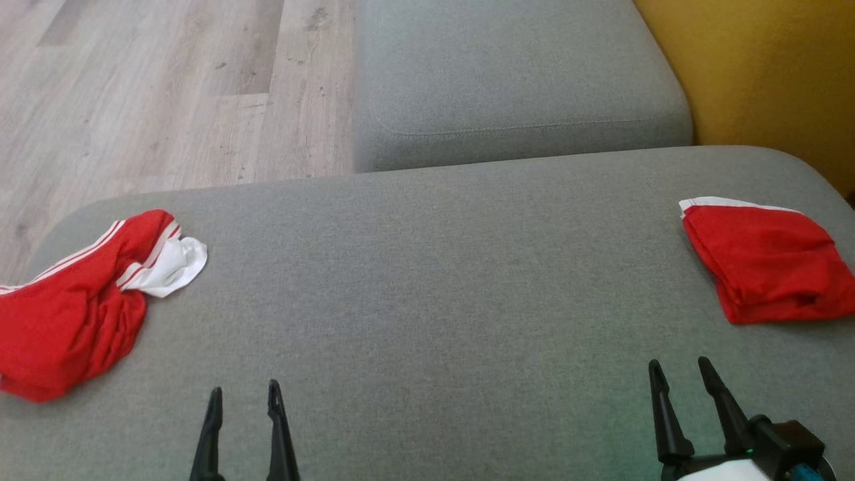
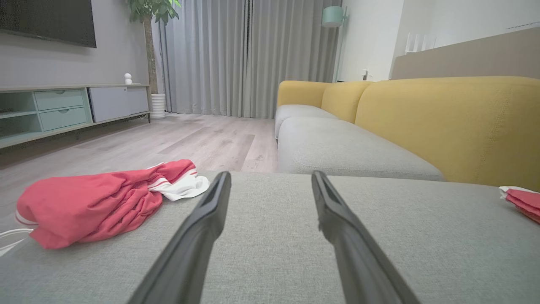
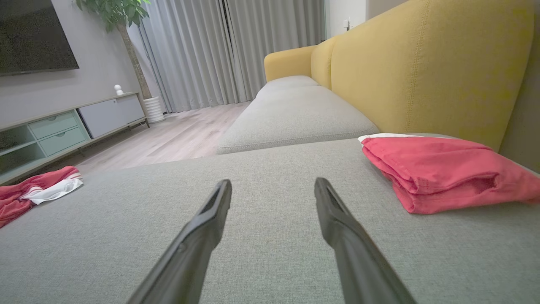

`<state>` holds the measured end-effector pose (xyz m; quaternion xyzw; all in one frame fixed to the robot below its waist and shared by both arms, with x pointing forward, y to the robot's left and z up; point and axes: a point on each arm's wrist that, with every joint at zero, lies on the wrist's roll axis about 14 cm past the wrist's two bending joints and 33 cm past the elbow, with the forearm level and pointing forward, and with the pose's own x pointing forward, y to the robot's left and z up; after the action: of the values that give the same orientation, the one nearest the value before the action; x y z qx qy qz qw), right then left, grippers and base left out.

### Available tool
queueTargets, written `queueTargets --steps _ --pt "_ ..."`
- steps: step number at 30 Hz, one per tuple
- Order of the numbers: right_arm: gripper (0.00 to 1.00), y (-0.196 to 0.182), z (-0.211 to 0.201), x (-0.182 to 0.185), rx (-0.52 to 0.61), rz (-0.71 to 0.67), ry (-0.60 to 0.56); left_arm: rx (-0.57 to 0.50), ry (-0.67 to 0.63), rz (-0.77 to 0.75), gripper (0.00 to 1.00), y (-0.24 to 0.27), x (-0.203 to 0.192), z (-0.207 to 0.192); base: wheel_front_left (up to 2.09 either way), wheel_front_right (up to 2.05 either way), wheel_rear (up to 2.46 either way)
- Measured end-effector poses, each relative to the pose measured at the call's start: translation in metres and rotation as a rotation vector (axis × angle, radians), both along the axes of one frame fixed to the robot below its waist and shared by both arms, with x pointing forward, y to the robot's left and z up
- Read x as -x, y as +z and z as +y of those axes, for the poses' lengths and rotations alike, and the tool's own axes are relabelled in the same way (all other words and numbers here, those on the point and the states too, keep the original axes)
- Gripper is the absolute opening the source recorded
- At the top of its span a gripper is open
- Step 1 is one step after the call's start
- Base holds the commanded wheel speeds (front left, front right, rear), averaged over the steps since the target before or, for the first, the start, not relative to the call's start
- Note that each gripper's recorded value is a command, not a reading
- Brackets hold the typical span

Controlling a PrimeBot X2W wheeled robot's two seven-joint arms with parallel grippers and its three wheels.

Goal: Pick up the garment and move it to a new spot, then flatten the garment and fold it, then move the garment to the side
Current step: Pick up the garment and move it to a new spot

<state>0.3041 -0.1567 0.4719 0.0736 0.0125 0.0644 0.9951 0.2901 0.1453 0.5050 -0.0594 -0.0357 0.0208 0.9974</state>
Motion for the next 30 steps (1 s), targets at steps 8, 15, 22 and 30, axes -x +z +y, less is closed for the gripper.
queueTargets --steps 8,15,22,30 --pt "1.0 -0.002 0.004 0.001 0.0 0.006 0.012 -0.002 0.018 -0.003 1.0 0.001 0.001 0.004 0.0 0.0 0.0" --pt "1.0 -0.008 0.033 -0.002 0.005 0.028 0.11 0.004 0.085 0.003 1.0 -0.002 0.011 0.021 0.0 0.0 0.0" --pt "1.0 -0.012 0.082 -0.008 0.013 0.049 0.272 0.014 0.226 0.008 1.0 -0.006 0.033 0.057 0.0 0.0 0.0" --pt "1.0 -0.014 0.135 -0.011 0.025 0.064 0.449 0.02 0.4 0.028 1.0 -0.014 0.073 0.097 0.0 0.0 0.0"
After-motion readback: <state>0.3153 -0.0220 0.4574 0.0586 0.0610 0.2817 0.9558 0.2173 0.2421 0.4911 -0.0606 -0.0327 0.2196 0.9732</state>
